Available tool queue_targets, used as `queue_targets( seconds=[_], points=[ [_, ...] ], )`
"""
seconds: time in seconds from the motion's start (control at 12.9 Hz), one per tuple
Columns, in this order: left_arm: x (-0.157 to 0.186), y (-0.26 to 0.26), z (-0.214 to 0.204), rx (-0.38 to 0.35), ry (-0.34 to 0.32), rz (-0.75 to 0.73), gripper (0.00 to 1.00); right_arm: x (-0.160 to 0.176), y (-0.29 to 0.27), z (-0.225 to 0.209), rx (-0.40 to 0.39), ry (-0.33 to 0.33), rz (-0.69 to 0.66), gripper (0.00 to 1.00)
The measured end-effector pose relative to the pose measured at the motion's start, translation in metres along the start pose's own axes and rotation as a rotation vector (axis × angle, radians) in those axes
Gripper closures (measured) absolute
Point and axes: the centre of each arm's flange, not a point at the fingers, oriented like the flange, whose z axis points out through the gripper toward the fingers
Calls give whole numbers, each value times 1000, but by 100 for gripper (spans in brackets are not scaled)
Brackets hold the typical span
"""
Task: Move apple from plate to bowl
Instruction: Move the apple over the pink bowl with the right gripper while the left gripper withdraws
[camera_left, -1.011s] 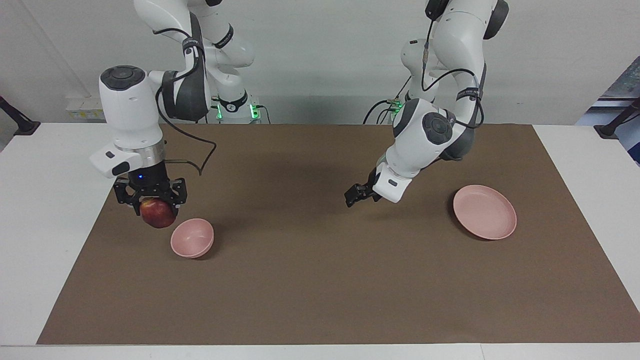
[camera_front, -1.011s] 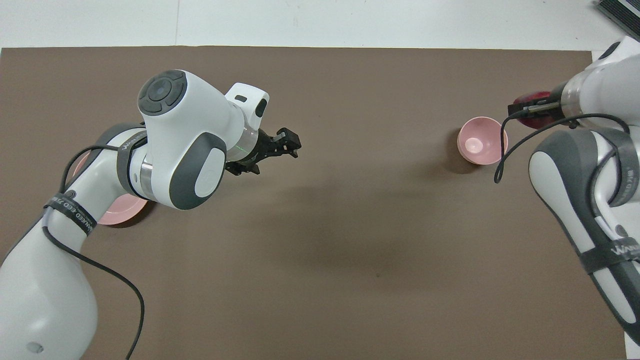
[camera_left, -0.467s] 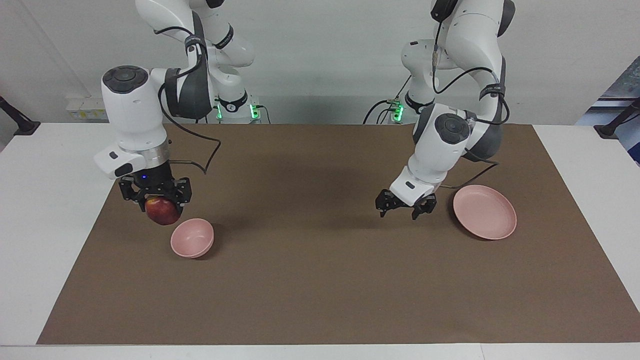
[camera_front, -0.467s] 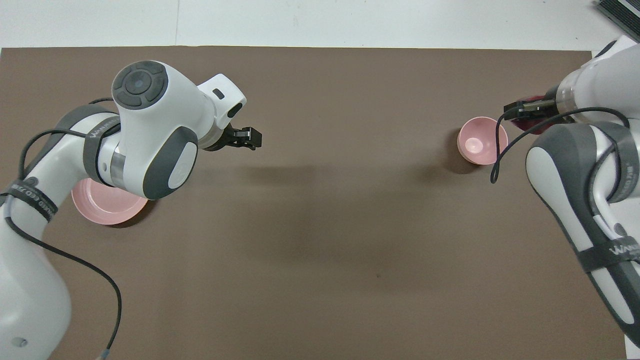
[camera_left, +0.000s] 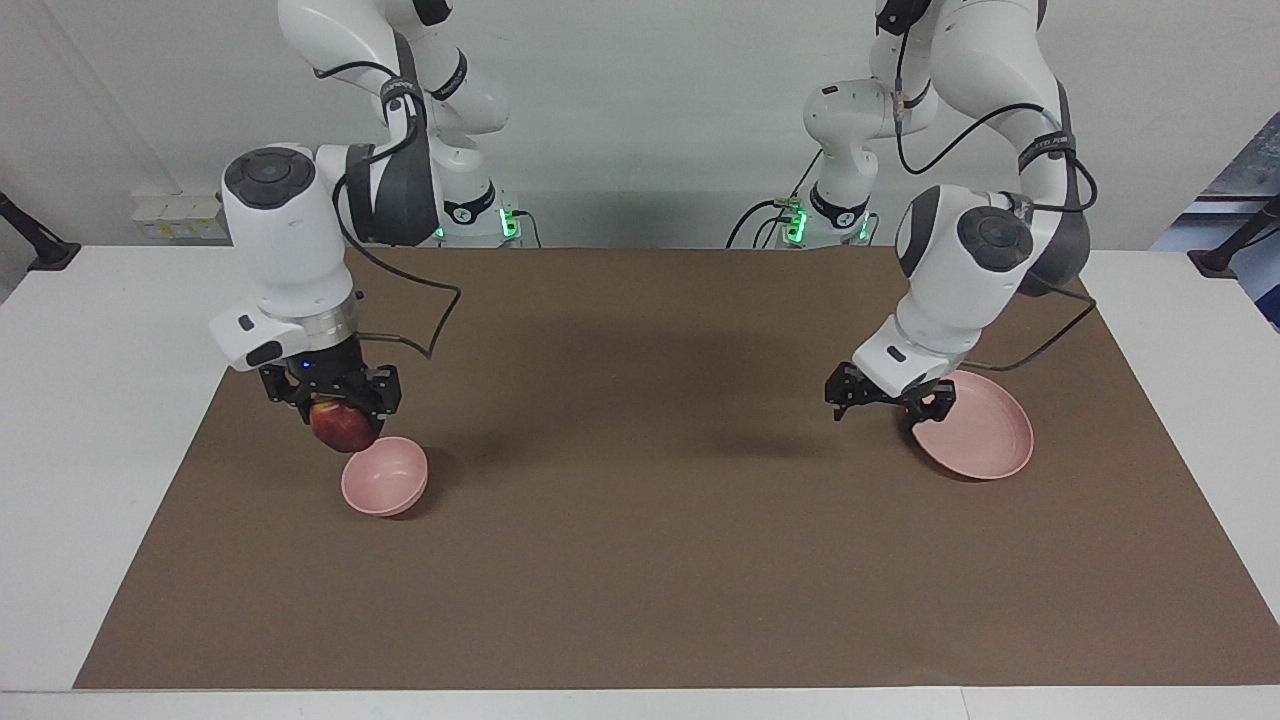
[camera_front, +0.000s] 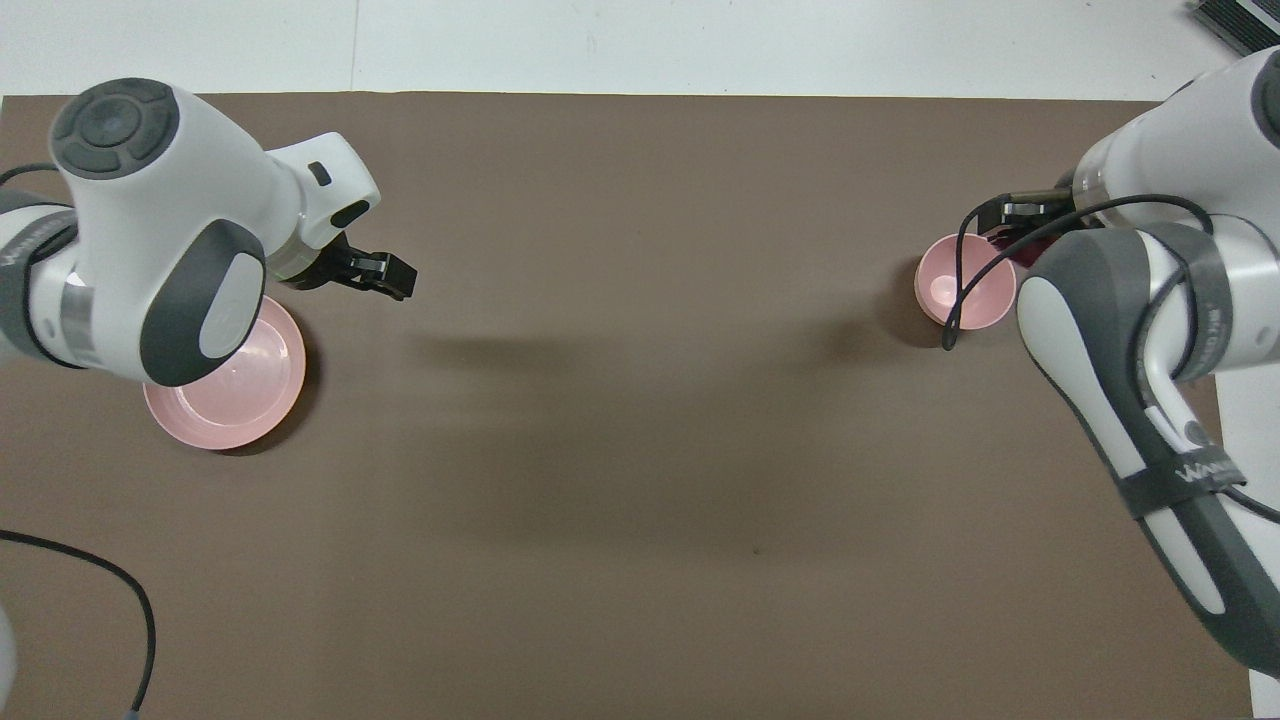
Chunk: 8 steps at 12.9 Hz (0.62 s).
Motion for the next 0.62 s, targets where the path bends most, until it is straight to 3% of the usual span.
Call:
queue_targets(
  seconds=[0.31, 0.62],
  points=[
    [-28, -16, -68, 54, 31, -30, 0, 2, 15, 41, -15, -81, 54, 15],
    [-33, -30, -76, 62, 38, -59, 0, 8, 0, 96, -11, -116, 119, 15]
  ],
)
